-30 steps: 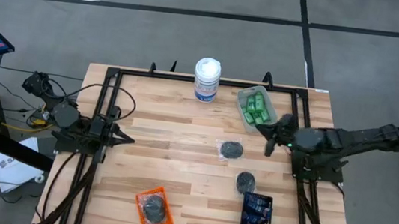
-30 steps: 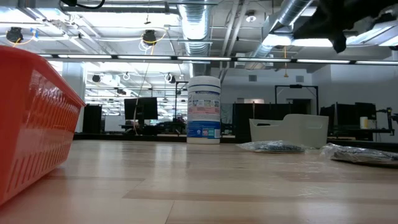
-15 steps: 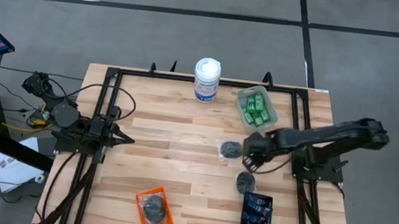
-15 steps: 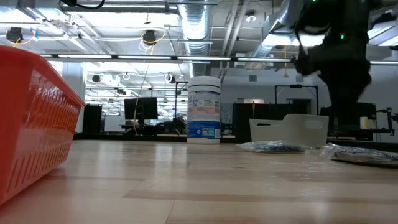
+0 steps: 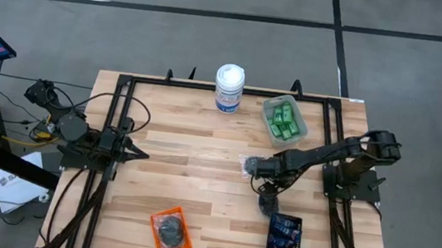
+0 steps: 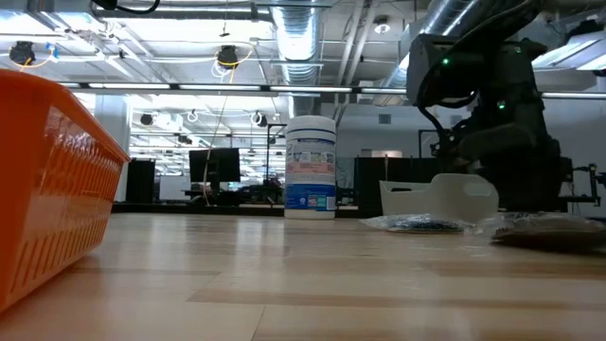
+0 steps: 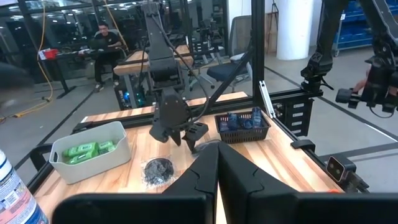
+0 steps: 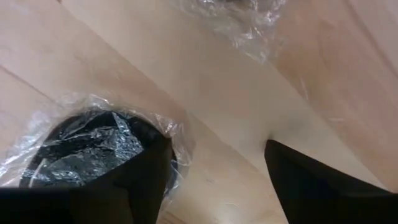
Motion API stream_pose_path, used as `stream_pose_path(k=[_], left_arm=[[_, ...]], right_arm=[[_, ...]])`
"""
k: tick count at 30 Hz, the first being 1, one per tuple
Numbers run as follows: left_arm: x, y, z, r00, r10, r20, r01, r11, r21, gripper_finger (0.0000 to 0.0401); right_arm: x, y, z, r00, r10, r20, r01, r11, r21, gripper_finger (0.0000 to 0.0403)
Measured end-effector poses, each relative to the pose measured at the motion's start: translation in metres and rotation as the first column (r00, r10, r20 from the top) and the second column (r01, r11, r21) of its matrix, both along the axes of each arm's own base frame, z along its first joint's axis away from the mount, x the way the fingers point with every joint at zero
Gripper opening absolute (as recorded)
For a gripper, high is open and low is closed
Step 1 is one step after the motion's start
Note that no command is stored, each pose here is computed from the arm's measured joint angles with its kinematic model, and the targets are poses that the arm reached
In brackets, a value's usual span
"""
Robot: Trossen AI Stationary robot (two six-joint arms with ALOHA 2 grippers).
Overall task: Pick & Place Travel size toiletries
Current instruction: Put the black scrub pad into the orange basket
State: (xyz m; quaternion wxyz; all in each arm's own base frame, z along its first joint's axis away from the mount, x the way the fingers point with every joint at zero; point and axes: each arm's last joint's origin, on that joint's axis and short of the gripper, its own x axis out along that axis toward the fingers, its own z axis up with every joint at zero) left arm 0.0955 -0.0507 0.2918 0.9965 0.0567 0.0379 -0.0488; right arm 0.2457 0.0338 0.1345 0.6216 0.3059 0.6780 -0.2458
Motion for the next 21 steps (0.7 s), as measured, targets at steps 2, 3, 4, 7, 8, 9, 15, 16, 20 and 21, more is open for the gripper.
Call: stream_pose_path(k=[2, 3, 4, 7, 8, 9, 15, 16, 20, 21], left_arm=[[0.0, 0.0, 0.0, 1.0, 0.002, 0.0, -0.002, 1.0, 0.0, 0.0001], [0.0, 0.0001, 0.0, 1.0, 0.003, 0.0, -0.003, 1.0, 0.0, 0.0001], [0.0, 0.0001, 0.0, 1.0, 0.003, 0.0, -0.003, 1.0, 0.0, 0.0001], [0.0, 0.0001, 0.0, 1.0, 0.003, 0.0, -0.003, 1.0, 0.0, 0.0001], [0.0, 0.0001, 0.0, 1.0, 0.003, 0.0, -0.003, 1.0, 0.0, 0.0001], [0.0, 0.0001, 0.0, 1.0, 0.003, 0.0, -0.003, 1.0, 0.0, 0.0001], [0.0, 0.0001, 0.0, 1.0, 0.003, 0.0, -0.003, 1.0, 0.0, 0.0001], [0.0, 0.0001, 0.0, 1.0, 0.003, 0.0, -0.003, 1.0, 0.0, 0.0001], [0.0, 0.0001, -0.0001, 1.0, 0.003, 0.0, -0.003, 1.0, 0.0, 0.0001], [0.0, 0.0001, -0.0001, 1.0, 0.003, 0.0, -0.003, 1.0, 0.0, 0.0001]], right_arm=[[0.0009, 0.0001, -0.0003, 1.0, -0.001, 0.009, 0.001, 1.0, 0.002, 0.0243], [0.0014, 0.0002, -0.0003, 1.0, -0.004, 0.014, 0.004, 1.0, 0.003, 0.0236], [0.002, 0.0003, -0.0004, 1.0, -0.013, 0.019, 0.013, 1.0, 0.003, 0.0226], [0.0027, 0.0004, 0.0002, 0.999, -0.026, 0.032, 0.025, 1.0, 0.002, 0.0187], [0.0032, 0.0005, -0.0002, 0.999, -0.025, 0.035, 0.025, 1.0, 0.002, 0.0171], [0.0037, 0.0006, -0.0003, 0.999, -0.027, 0.037, 0.027, 1.0, 0.002, 0.0153], [0.007, 0.0013, -0.0004, 0.997, -0.043, 0.067, 0.043, 0.999, 0.012, 0.0035], [0.0077, 0.0014, -0.0003, 0.996, -0.044, 0.075, 0.043, 0.999, 0.013, 0.0018], [0.0092, 0.0016, -0.0008, 0.995, -0.044, 0.092, 0.043, 0.999, 0.015, 0.0011], [0.01, 0.0016, -0.0007, 0.994, -0.044, 0.1, 0.043, 0.999, 0.014, 0.0009]])
